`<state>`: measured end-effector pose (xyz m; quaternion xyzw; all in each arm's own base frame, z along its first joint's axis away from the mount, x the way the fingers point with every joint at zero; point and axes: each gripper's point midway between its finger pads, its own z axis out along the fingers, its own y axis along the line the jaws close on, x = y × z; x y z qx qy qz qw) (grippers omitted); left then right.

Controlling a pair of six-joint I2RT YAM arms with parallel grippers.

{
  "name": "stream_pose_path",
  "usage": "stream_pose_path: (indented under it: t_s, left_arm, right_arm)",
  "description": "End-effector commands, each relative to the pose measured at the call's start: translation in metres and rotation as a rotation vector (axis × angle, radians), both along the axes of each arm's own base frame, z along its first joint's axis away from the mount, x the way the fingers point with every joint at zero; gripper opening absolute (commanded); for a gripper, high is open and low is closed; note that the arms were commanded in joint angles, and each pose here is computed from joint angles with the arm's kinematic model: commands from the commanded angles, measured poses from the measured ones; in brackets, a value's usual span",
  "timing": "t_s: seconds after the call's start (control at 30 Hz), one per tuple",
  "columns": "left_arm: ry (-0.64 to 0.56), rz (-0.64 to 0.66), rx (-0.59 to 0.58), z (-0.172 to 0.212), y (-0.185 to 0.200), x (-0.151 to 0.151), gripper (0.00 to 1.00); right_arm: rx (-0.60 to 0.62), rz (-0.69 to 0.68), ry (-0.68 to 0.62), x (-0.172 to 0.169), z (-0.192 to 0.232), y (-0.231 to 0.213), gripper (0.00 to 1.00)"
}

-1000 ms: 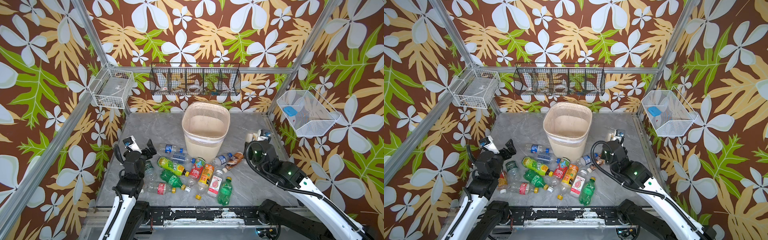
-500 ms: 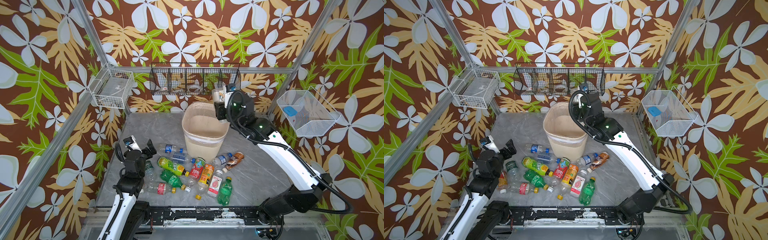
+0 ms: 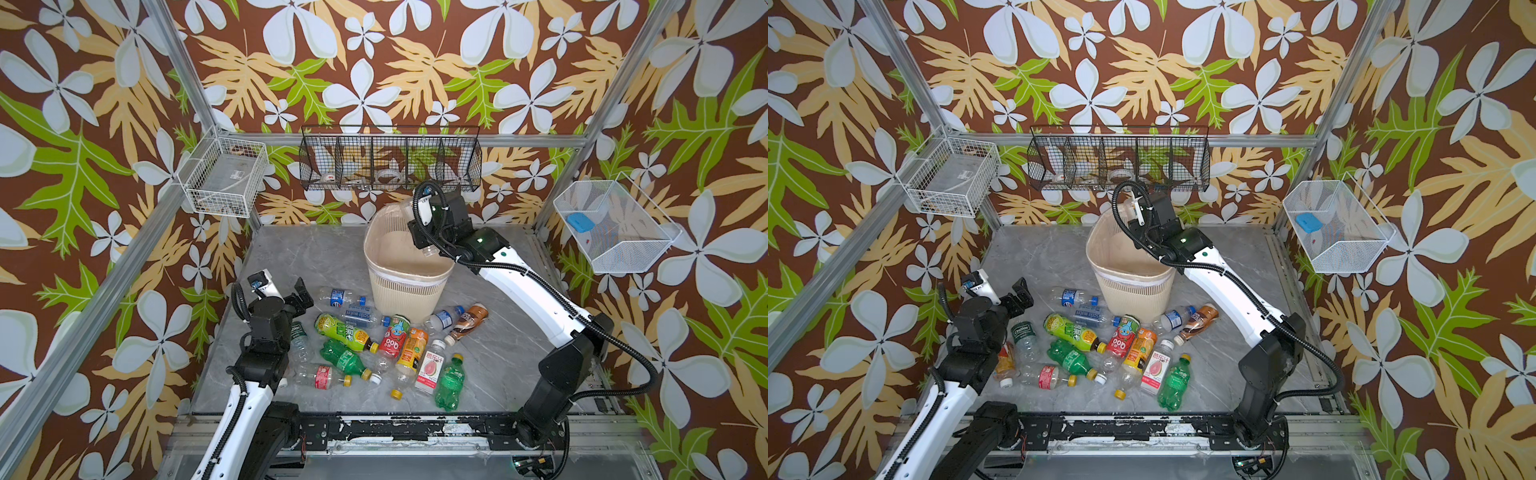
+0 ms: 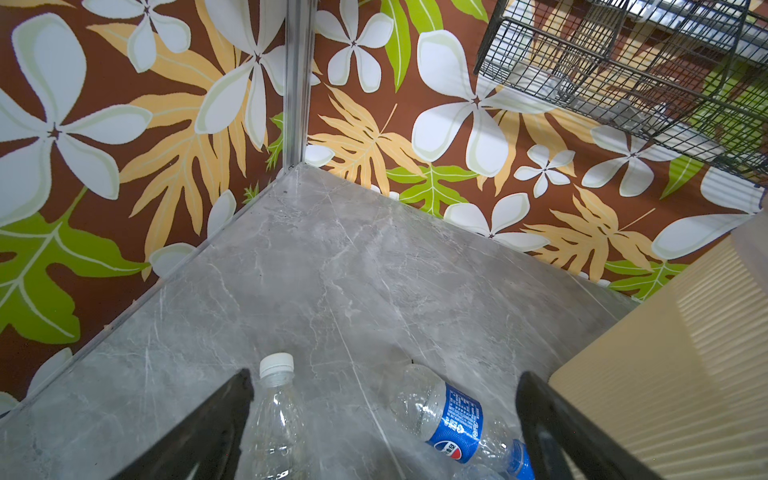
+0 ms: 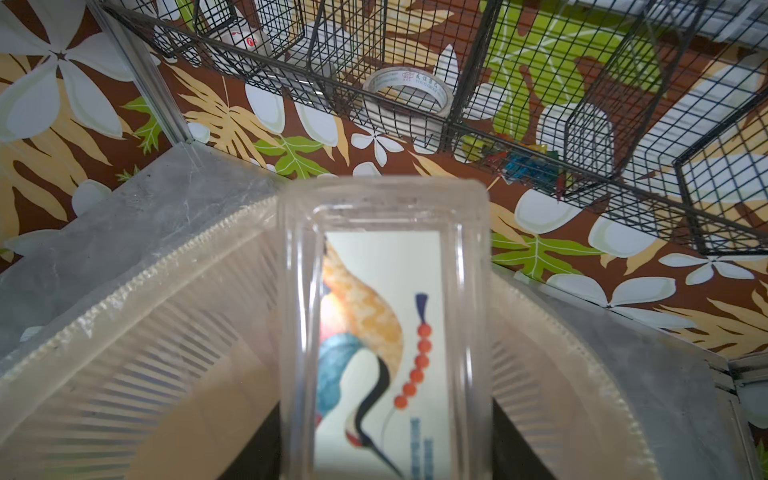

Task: Throw the plastic bottles in the bin
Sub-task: 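Lift the crane-label bottle over the bin and open the right gripper, then withdraw the right gripper while the left gripper descends to the C'estbon bottle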

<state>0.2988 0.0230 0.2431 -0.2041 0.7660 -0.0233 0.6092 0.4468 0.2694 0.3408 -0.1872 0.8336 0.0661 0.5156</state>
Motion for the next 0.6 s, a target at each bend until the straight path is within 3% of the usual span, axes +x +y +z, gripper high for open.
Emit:
stream_pose_path:
  t_s: [0.0,0.2,0.3,0.43,0.57]
  left_arm:
    - [0.002,0.015,0.000,0.003,0.002,0.000,1.00]
    - [0.036,0.016,0.000,-0.002,0.002,0.004,1.00]
    - [0.045,0.015,0.000,-0.003,0.002,0.005,1.00]
    - [0.055,0.015,0.000,-0.005,0.002,0.005,1.00]
    - [0.064,0.020,-0.001,-0.007,0.002,0.005,1.00]
  right_arm:
    - [0.006,0.009,-0.006,0.001,0.001,0.003,0.51]
    - [0.044,-0.038,-0.056,-0.007,0.028,-0.012,0.86]
    - [0.102,-0.074,-0.124,-0.023,0.061,-0.030,0.95]
    - [0.177,-0.135,-0.189,-0.057,0.078,-0.064,1.00]
    - [0.293,-0.227,-0.199,-0.105,0.049,-0.110,0.99]
